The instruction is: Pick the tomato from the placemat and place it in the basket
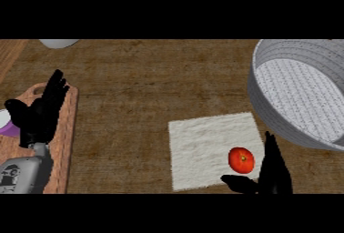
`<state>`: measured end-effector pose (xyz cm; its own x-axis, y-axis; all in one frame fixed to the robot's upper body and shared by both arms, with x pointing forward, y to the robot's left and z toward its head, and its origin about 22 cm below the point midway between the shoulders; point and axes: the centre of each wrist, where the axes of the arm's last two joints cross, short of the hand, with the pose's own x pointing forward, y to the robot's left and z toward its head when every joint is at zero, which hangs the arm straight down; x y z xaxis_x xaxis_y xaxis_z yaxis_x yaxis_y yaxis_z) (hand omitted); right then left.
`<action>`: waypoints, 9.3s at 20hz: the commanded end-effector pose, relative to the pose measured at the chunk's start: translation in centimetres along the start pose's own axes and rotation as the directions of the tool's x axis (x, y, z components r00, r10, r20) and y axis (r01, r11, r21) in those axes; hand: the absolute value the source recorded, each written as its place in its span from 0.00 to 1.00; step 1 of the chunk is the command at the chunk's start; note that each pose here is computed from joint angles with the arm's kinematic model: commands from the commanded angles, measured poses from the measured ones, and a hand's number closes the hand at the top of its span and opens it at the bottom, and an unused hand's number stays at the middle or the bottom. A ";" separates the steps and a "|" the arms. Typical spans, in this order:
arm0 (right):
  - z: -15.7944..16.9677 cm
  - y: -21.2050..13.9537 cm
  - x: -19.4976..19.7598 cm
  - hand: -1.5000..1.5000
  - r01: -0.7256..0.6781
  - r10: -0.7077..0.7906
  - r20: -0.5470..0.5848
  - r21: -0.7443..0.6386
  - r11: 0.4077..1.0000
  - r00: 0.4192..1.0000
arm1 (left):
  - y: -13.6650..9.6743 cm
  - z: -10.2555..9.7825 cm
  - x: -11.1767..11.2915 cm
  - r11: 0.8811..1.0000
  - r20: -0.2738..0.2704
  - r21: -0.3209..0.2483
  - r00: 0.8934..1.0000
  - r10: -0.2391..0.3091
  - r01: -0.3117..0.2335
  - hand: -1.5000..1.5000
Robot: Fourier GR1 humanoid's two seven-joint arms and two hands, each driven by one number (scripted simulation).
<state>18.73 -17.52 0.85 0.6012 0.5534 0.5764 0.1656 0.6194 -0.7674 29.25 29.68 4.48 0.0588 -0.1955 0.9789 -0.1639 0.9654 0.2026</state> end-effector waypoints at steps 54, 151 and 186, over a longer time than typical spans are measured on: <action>9.5 -7.0 5.9 1.00 0.290 -0.406 0.648 0.284 0.914 0.645 | 1.1 0.5 0.7 1.000 0.011 0.023 1.000 -0.006 0.006 0.50; -26.0 -14.0 11.3 1.00 -0.565 0.675 0.404 -0.369 0.738 0.618 | 0.5 0.7 1.8 0.999 0.003 -0.035 1.000 -0.008 0.008 0.50; -27.0 -18.5 10.0 0.00 -0.027 0.114 0.398 -0.217 0.976 0.910 | 0.0 -0.6 0.7 1.000 -0.006 -0.014 1.000 0.008 -0.008 0.50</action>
<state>42.95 -37.01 11.34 0.2821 0.8656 0.4137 0.2076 0.3659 -0.9072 29.05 29.16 4.89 0.0637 -0.1923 0.9793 -0.1535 0.9677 0.2000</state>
